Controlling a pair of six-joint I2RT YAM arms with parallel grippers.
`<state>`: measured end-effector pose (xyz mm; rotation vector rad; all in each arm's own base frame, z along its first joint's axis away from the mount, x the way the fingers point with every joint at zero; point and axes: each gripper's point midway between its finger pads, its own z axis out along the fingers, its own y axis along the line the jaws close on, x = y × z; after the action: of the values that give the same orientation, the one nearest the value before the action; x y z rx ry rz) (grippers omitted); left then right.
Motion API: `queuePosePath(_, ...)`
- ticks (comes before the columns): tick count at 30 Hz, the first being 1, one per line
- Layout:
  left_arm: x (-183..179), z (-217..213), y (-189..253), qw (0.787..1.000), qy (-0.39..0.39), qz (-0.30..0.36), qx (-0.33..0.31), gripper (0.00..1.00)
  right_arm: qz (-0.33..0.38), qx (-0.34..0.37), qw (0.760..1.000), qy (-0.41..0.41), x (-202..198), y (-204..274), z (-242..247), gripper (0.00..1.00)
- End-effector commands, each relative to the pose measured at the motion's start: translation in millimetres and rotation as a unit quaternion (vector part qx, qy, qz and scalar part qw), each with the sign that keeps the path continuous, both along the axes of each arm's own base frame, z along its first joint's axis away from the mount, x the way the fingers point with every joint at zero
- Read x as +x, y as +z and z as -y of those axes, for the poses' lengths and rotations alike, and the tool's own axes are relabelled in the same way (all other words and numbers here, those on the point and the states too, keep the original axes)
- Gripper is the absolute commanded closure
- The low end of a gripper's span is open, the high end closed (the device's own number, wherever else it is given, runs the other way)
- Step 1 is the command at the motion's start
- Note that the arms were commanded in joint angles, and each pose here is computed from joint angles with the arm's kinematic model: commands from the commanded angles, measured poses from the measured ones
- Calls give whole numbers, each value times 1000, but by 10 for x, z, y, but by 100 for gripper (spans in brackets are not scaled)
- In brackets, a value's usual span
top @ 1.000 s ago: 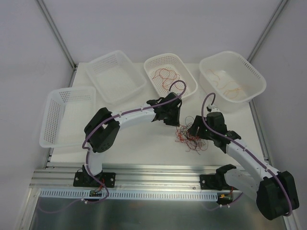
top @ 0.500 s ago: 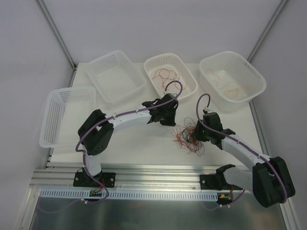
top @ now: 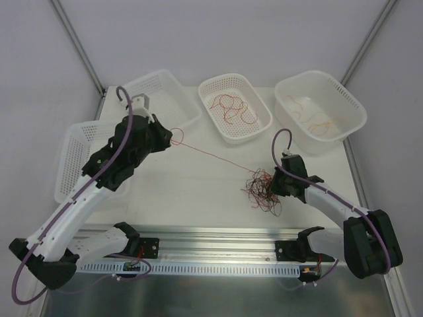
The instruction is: Untangle the cables
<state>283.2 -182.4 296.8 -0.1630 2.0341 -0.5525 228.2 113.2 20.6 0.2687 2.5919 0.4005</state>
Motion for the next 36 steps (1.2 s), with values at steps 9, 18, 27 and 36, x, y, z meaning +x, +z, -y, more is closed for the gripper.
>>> queuePosePath(9,-360,-1618,1012,959,198,84,186,100,-16,-5,1000,-25,8,16,88,99)
queuePosePath(18,-473,-2178,1540,924,289,93,233,100,-20,-25,998,-53,-39,100,346,95)
queuePosePath(27,-284,-1575,1165,972,153,69,162,100,35,-49,998,-36,45,599,475,45)
queuePosePath(36,-193,-868,285,997,6,-7,76,100,89,-59,994,6,45,1048,414,34)
